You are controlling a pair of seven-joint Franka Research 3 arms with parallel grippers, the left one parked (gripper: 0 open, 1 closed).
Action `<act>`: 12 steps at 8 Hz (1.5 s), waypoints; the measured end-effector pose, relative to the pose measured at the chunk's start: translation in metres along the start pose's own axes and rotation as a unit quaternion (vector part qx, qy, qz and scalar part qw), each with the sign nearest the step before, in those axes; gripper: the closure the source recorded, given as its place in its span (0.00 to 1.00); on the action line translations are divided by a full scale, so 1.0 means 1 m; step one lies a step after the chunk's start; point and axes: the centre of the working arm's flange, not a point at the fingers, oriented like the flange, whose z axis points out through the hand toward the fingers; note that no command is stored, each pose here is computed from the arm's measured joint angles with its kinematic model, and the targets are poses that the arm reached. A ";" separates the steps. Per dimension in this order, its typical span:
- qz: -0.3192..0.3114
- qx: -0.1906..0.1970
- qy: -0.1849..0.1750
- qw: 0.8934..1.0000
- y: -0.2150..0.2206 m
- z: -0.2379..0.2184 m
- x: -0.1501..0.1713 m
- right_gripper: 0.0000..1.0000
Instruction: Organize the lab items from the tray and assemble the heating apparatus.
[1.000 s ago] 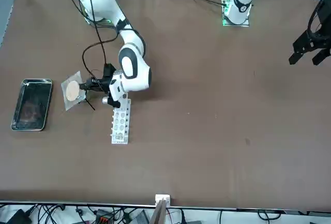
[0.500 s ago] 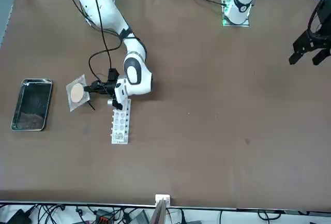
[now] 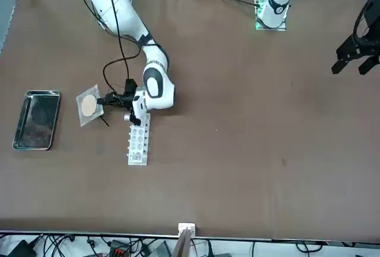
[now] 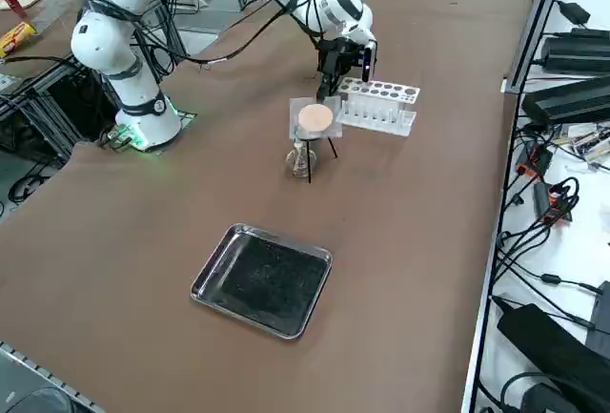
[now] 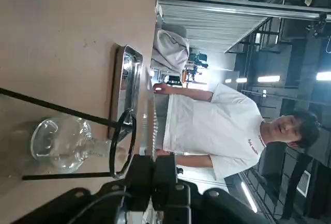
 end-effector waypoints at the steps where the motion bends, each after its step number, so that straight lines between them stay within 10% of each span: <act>1: -0.002 -0.001 0.000 1.000 -0.003 0.001 0.000 0.94; 12: -0.020 0.008 -0.034 0.999 -0.011 0.003 -0.010 0.75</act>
